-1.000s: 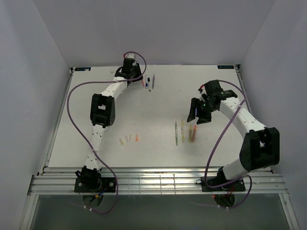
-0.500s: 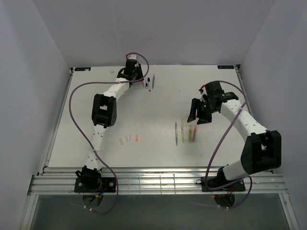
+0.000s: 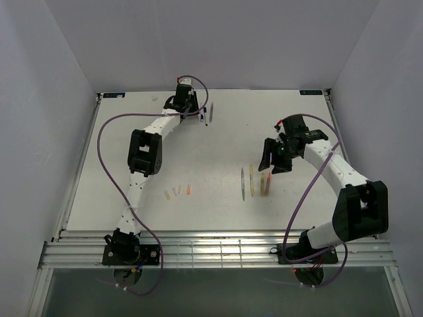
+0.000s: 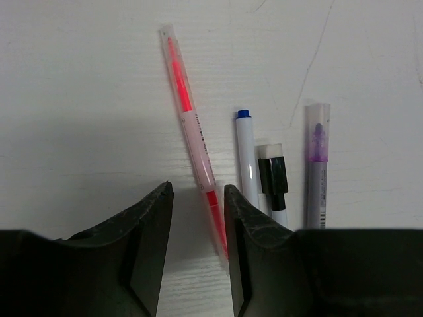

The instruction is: Open the pen caps

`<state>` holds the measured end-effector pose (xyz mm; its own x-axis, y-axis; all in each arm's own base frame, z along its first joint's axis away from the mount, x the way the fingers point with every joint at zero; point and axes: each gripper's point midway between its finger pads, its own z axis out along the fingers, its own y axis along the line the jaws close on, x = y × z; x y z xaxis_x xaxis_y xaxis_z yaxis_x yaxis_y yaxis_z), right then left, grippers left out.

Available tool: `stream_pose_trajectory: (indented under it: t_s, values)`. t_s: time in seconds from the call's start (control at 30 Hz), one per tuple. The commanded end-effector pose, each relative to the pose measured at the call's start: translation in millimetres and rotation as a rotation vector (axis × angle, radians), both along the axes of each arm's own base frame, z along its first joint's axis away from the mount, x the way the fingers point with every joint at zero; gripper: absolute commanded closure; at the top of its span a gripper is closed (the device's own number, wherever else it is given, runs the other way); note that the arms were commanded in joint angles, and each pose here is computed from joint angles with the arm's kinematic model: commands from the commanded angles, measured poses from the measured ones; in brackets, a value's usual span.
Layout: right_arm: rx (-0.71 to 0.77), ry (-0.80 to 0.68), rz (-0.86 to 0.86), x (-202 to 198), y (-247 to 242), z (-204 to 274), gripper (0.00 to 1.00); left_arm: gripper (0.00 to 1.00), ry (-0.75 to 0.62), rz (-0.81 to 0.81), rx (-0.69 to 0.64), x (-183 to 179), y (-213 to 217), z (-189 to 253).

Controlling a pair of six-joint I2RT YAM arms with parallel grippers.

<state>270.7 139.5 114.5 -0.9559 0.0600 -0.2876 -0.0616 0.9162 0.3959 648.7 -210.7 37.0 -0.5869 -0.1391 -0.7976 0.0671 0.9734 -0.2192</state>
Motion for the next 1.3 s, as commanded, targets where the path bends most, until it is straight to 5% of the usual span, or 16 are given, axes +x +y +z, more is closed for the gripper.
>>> stream_pose_trajectory:
  t_s: [0.0,0.5,0.9,1.07,1.27]
  values:
    - [0.005,-0.054,-0.008,4.5,-0.8,10.6,0.37,0.53,0.007,-0.004,0.037,-4.0,0.1,-5.9]
    - [0.007,-0.07,-0.007,2.9,-1.5,15.7,0.37,0.61,0.081,0.004,0.161,-20.6,16.1,-32.1]
    - [0.011,-0.081,-0.005,-2.6,-2.7,20.3,0.37,0.89,0.146,0.037,0.217,-38.0,30.2,-47.8]
    - [0.021,-0.1,0.002,0.2,-0.9,32.5,0.36,1.0,0.022,0.138,0.234,-29.2,46.7,26.1]
    - [0.039,-0.113,0.019,-7.2,0.2,48.8,0.36,1.0,-0.112,0.178,0.181,-41.7,54.0,140.4]
